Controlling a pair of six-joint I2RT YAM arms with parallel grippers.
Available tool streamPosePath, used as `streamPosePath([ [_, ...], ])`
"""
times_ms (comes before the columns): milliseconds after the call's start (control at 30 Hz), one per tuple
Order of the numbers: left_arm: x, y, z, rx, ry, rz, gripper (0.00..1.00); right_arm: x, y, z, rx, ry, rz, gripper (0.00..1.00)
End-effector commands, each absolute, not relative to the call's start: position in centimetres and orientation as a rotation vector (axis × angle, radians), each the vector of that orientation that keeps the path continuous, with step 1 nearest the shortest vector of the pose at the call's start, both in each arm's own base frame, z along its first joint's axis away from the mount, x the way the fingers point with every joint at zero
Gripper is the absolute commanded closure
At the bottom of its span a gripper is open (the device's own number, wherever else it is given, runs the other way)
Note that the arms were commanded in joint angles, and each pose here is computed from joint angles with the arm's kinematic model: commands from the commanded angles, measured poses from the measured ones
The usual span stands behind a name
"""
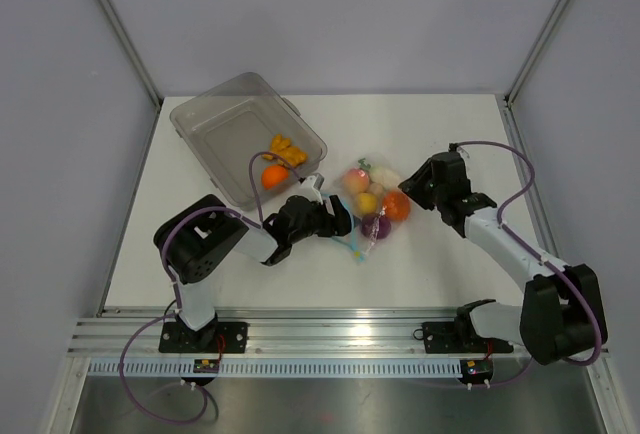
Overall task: Open the zip-top bag and remove the fake food
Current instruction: Pick up the fake fruit from the zipper food storage bag.
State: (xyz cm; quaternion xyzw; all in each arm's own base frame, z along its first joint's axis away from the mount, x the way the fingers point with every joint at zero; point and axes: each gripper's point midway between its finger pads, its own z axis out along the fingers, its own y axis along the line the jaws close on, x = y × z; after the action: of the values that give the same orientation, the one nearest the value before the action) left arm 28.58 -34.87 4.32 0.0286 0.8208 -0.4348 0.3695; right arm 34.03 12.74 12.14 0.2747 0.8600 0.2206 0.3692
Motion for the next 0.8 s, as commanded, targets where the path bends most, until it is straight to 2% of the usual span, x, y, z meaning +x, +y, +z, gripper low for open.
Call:
streamPosePath([
  [0, 29.5, -35.9, 6.6, 0.103, 2.022, -1.14, 0.21, 34.2, 14.1, 15.3, 0.548, 2.113, 0.657, 0.61],
  [233, 29.4, -35.9, 6.9, 0.103, 2.01, -1.148, 0.21, 31.7, 15.4, 14.1, 0.458, 2.184, 0.729, 0.64],
  [333, 29.5, -35.8, 7.3, 0.101, 1.995, -1.152, 0.2, 30.7, 16.0, 13.4, 0.455, 2.201, 0.759, 0.57],
  [400, 29.3, -35.7, 7.4, 0.102, 1.989, -1.159, 0.2, 30.4, 16.1, 12.7, 0.456, 2.213, 0.757, 0.56],
  [767, 29.0, -35.9, 8.4, 0.119, 1.943, -1.198, 0.18, 30.4, 18.1, 9.4, 0.46, 2.337, 0.728, 0.57],
])
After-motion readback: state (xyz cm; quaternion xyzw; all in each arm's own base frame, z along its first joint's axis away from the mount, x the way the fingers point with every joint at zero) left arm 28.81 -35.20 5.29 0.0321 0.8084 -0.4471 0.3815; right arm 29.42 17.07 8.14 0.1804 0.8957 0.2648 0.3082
